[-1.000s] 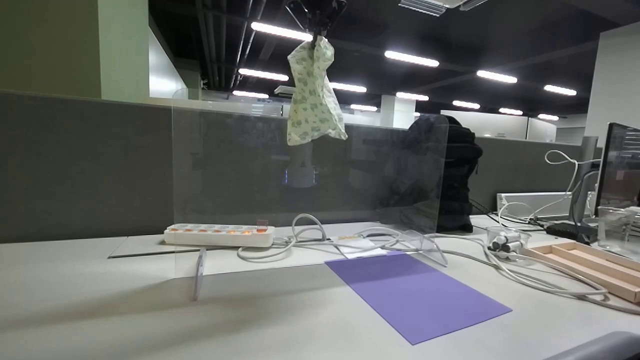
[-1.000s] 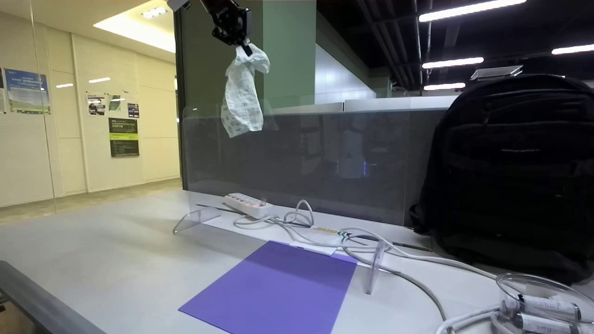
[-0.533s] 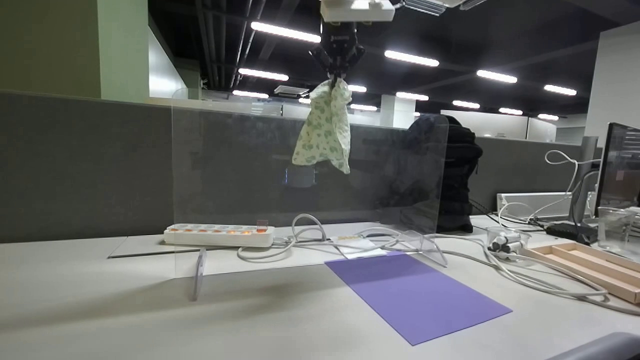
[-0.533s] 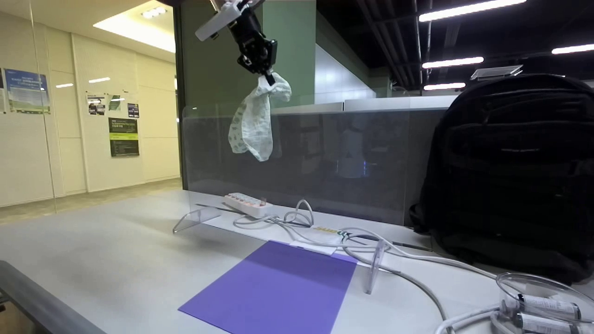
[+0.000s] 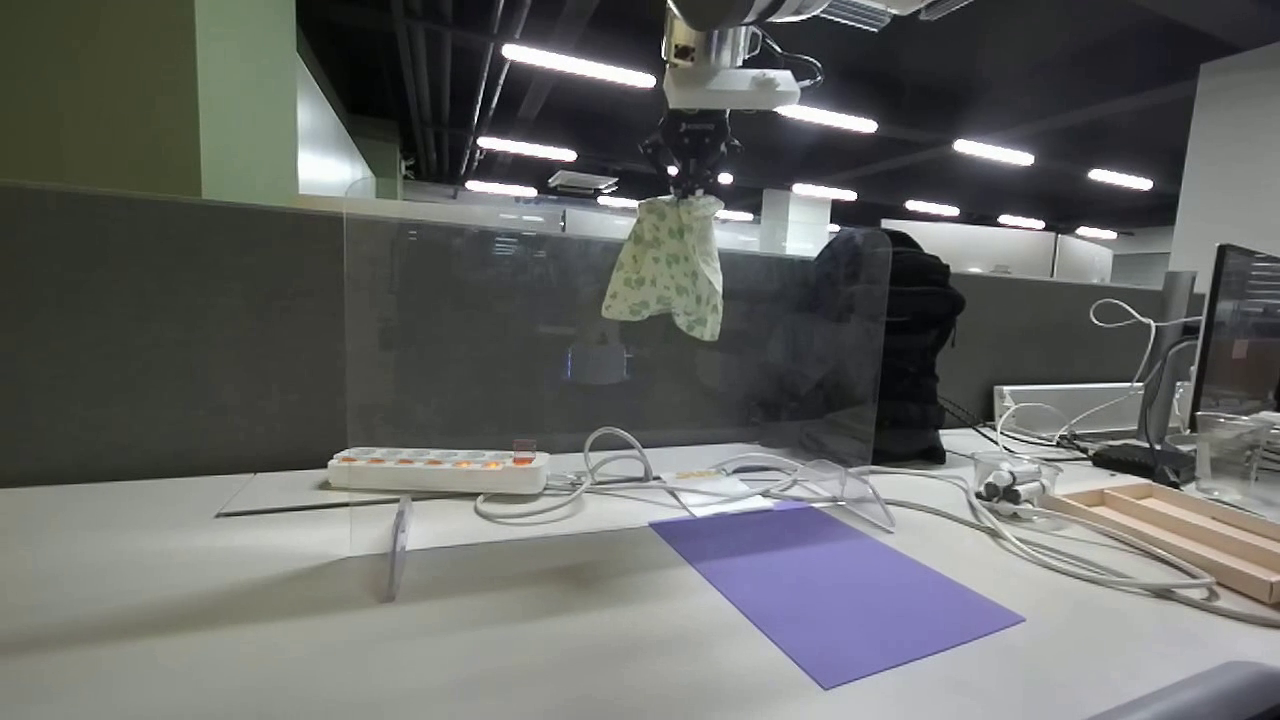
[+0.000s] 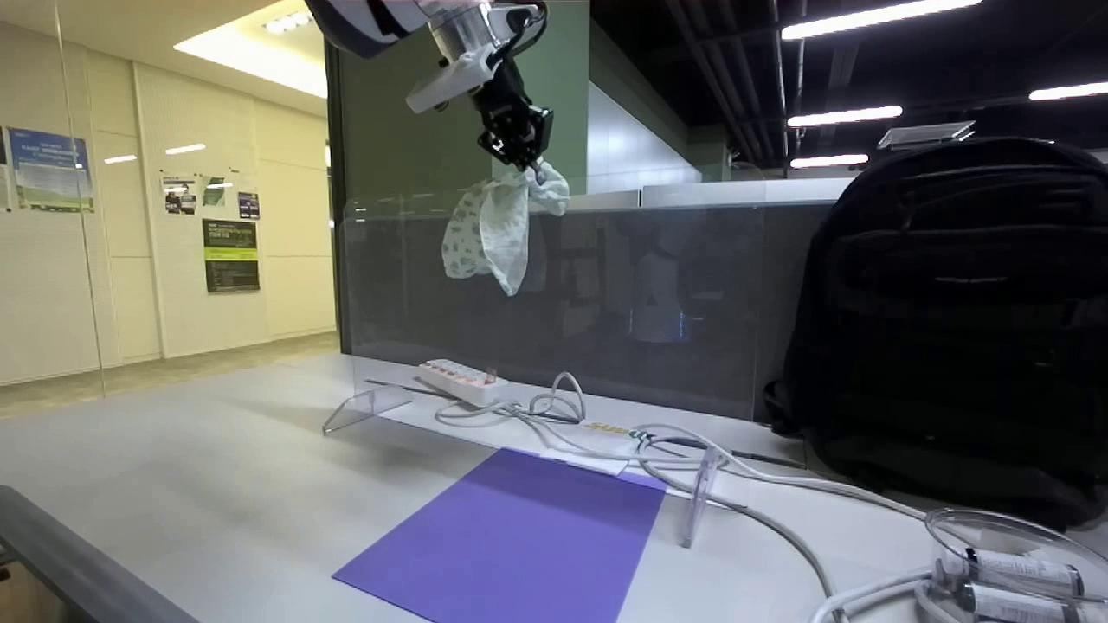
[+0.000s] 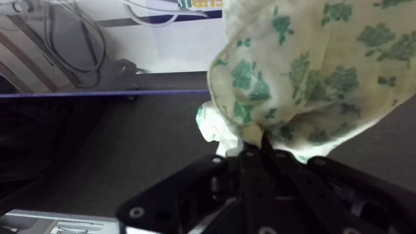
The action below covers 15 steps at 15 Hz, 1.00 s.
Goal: Put the cloth on the countertop shield
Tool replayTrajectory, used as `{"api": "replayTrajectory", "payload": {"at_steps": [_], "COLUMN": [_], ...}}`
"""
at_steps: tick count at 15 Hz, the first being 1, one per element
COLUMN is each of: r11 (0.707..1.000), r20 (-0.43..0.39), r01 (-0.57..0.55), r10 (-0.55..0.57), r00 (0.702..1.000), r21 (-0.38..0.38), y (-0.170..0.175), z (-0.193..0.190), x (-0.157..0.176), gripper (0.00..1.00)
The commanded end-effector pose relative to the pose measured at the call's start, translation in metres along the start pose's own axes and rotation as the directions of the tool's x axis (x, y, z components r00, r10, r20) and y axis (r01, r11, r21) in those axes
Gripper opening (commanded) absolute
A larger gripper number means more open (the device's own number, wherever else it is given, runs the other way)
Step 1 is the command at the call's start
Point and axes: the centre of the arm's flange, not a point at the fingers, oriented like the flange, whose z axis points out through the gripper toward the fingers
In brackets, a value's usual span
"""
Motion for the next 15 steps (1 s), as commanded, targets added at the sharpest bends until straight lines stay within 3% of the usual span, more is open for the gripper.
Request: {"api": "replayTrajectory", "payload": {"at_steps": [1, 7, 11, 15], "r11": [1.000, 0.996, 0.997, 0.993], "r20": [-0.029, -0.062, -0.112, -0.134], "r01": [-0.013, 0.011, 0.047, 0.111], "r10": [0.014, -0.005, -0.040, -0.106], "r00": [0.999, 0.998, 0.993, 0.985], "r21": [0.022, 0.094, 0.059, 0.028], "y": [0.005, -0.008, -0.015, -0.029], "z": [0.000, -0.024, -0.054, -0.110], "x": [0.007, 0.018, 0.036, 0.045], "gripper": [0.30, 0.70, 0.96, 1.00]}}
